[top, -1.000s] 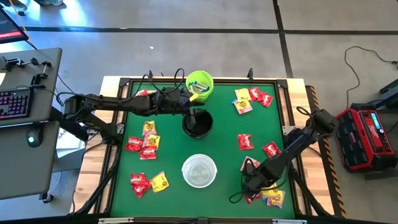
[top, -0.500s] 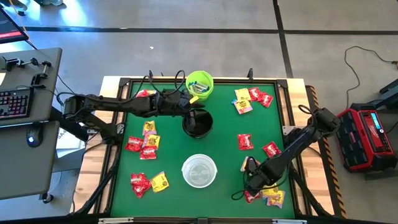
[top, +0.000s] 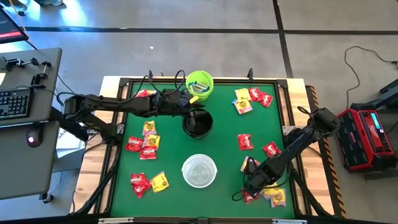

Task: Sort candy by brand, put in halloween buckets
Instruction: Put the white chocolate into the green bucket

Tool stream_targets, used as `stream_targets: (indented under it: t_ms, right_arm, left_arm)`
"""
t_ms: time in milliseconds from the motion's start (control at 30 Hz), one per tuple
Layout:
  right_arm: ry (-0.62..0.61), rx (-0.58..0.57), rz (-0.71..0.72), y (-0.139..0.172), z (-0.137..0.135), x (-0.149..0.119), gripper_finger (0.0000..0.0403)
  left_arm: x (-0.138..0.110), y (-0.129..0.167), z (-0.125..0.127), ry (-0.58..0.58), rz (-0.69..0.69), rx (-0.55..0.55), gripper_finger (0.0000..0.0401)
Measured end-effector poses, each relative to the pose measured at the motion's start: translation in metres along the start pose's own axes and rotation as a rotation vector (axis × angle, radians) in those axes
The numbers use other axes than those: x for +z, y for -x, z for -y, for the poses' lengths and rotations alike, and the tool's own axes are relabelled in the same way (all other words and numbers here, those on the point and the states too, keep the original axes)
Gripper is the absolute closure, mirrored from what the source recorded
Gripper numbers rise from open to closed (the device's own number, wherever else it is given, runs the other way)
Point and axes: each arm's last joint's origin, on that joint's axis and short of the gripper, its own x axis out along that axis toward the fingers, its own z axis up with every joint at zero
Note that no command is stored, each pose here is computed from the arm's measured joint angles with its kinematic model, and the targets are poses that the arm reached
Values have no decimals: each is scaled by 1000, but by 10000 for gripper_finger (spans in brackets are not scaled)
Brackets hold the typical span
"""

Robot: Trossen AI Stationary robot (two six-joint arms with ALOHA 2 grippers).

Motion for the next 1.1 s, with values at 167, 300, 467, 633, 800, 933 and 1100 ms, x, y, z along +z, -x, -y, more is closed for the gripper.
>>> stream_targets:
  t_ms: [167, 300, 467, 633, 800, 933, 1100]
  right_arm:
    - [8, -1, 2, 0, 0, 0, 393]
    - [9, 7, -3, 2, 0, 0, 390]
    - [-3, 56, 16, 20, 3, -3, 400]
    - [-36, 84, 77, 46, 14, -6, 402]
    - [-63, 116, 154, 71, 27, -8, 403]
    - [-111, 163, 284, 90, 37, -2, 403]
    - [-162, 211, 440, 108, 47, 10, 403]
  left_arm:
    - [0, 0, -1, 0, -1, 9, 261]
    - [0, 0, -1, 0, -1, 14, 261]
    - [0, 0, -1, -1, -1, 14, 261]
    - [0, 0, -1, -4, -1, 16, 261]
    - [0, 0, -1, -7, -1, 16, 261]
    - [0, 0, -1, -8, 0, 16, 261]
    - [0, 0, -1, -8, 0, 16, 261]
